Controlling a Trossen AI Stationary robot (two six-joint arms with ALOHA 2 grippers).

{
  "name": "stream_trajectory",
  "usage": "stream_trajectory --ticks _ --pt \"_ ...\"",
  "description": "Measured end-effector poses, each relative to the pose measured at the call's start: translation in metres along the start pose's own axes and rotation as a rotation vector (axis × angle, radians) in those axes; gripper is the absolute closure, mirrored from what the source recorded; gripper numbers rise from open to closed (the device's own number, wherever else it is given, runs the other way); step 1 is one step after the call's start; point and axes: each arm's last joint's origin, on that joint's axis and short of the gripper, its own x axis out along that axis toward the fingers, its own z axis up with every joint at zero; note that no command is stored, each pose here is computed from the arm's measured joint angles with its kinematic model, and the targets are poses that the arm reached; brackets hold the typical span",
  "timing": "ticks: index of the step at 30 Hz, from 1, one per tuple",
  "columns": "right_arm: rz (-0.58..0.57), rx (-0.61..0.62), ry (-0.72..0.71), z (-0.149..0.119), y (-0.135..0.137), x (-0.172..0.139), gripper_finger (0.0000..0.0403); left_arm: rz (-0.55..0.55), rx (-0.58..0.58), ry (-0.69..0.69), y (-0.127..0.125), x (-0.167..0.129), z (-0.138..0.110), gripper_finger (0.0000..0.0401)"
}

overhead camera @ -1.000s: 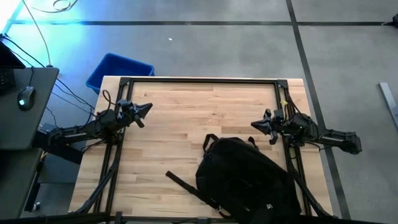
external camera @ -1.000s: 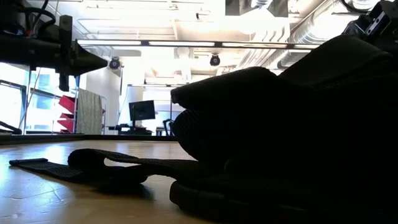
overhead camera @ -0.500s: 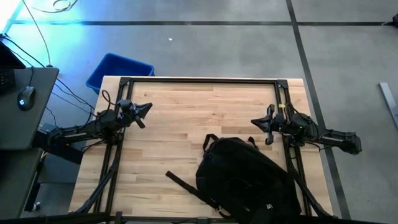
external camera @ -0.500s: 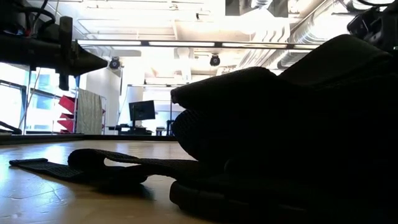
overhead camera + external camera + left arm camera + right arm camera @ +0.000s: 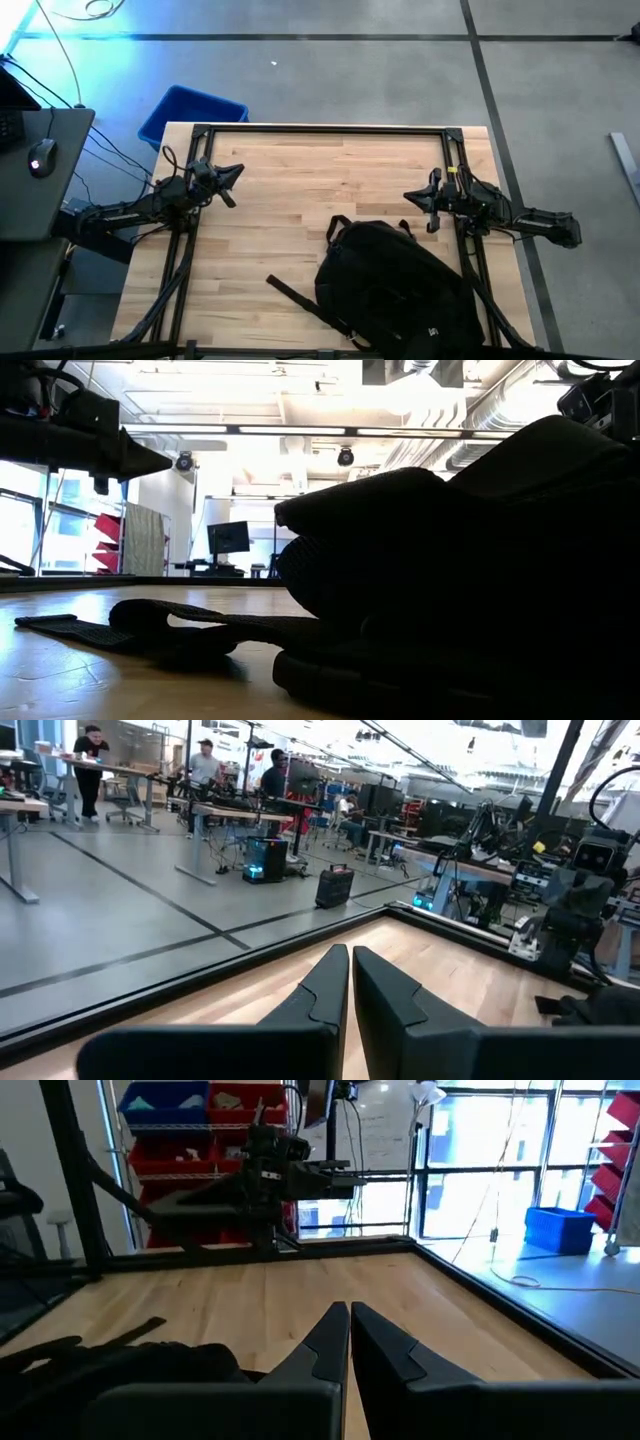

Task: Unpack backpack
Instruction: Return to home position

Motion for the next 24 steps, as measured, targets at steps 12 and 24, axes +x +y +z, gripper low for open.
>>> stream_trajectory --ticks 12,24 --pt "0.154 0.004 -0.005 0.0 0.015 -0.001 0.0403 -0.041 -0.006 0.002 -0.004 -0.002 0.0 0.0401" --pt "0.184 0.005 0.001 0.0 0.018 -0.001 0.0403 -0.094 -0.009 0.011 -0.009 -0.004 -0.001 0.0401"
